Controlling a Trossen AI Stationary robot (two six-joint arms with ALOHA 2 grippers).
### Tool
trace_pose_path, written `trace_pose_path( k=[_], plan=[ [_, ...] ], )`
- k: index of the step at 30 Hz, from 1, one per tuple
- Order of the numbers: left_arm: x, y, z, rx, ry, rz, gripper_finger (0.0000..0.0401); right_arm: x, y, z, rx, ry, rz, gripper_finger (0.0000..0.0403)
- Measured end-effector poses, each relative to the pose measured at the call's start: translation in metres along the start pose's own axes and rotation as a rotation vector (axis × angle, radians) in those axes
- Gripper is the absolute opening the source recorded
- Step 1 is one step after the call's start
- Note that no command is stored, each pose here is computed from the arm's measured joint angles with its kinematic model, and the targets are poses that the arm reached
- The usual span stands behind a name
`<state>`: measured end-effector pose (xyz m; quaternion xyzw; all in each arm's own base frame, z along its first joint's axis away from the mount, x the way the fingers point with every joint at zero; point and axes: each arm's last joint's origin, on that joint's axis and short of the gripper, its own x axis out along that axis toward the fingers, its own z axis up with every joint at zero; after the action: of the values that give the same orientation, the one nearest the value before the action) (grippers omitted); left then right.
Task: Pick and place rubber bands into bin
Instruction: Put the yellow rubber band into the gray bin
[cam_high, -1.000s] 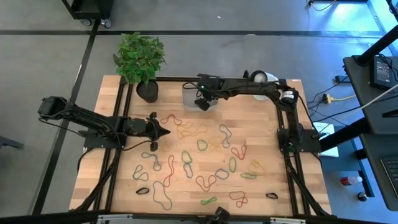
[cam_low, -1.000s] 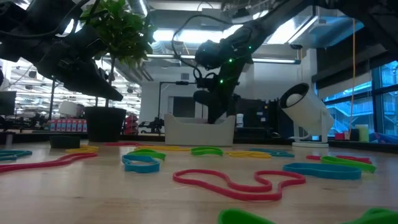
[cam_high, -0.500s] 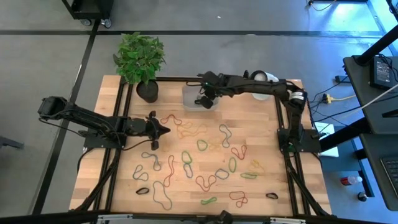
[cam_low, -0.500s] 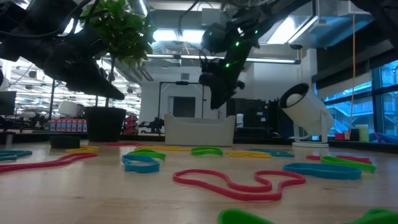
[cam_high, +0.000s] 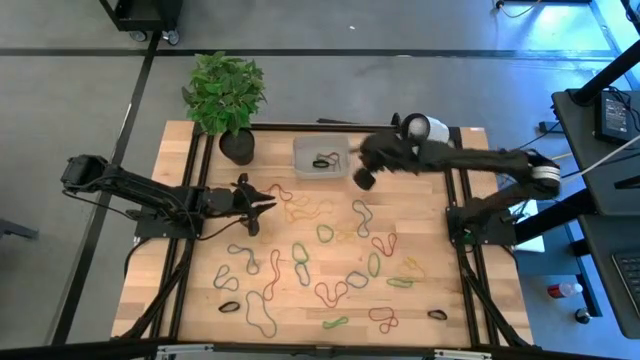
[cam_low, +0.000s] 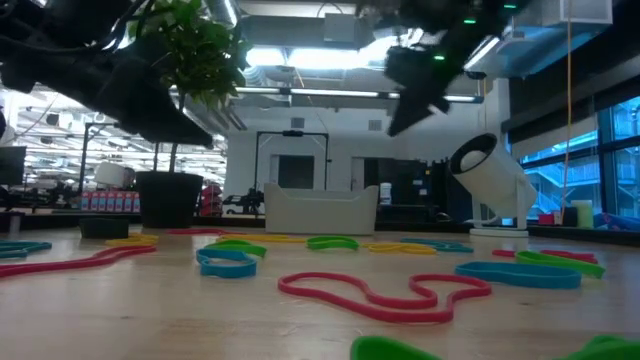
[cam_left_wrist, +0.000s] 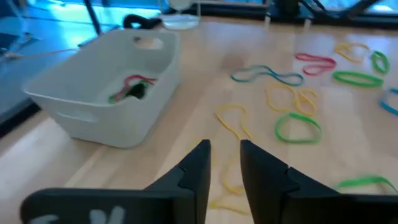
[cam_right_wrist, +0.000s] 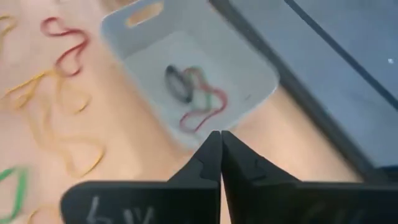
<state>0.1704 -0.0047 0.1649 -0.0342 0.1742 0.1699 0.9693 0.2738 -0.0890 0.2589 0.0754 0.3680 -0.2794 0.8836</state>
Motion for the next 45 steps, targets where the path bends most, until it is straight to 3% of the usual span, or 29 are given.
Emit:
trace_pose_path(
  k=[4, 10, 17, 25, 31, 38, 45],
  plan=[
    [0.000, -0.001, 0.005, -0.004, -0.014, 0.001, 0.0092, -0.010, 0.006, -0.054, 0.044, -0.053, 0.056, 0.0013],
    [0.001, -0.002, 0.014, 0.008, -0.012, 0.032, 0.0080, -0.001, 0.009, -0.131, 0.046, -0.144, 0.132, 0.0005],
    [0.013, -0.013, 0.053, 0.049, 0.086, 0.084, 0.0057, 0.009, 0.001, -0.182, 0.092, -0.162, 0.149, 0.0025],
    [0.042, -0.031, 0.090, 0.107, 0.211, 0.107, 0.0059, 0.010, -0.001, -0.188, 0.093, -0.154, 0.146, 0.0015],
    [0.067, -0.038, 0.101, 0.111, 0.259, 0.099, 0.0073, 0.010, -0.001, -0.188, 0.063, -0.159, 0.144, 0.0007],
    [0.097, -0.039, 0.091, 0.108, 0.366, -0.004, 0.0090, 0.010, 0.000, -0.186, 0.020, -0.176, 0.144, 0.0017],
    [0.125, -0.037, 0.059, 0.119, 0.509, -0.022, 0.0117, 0.010, 0.000, -0.184, 0.002, -0.200, 0.144, 0.0018]
  ],
)
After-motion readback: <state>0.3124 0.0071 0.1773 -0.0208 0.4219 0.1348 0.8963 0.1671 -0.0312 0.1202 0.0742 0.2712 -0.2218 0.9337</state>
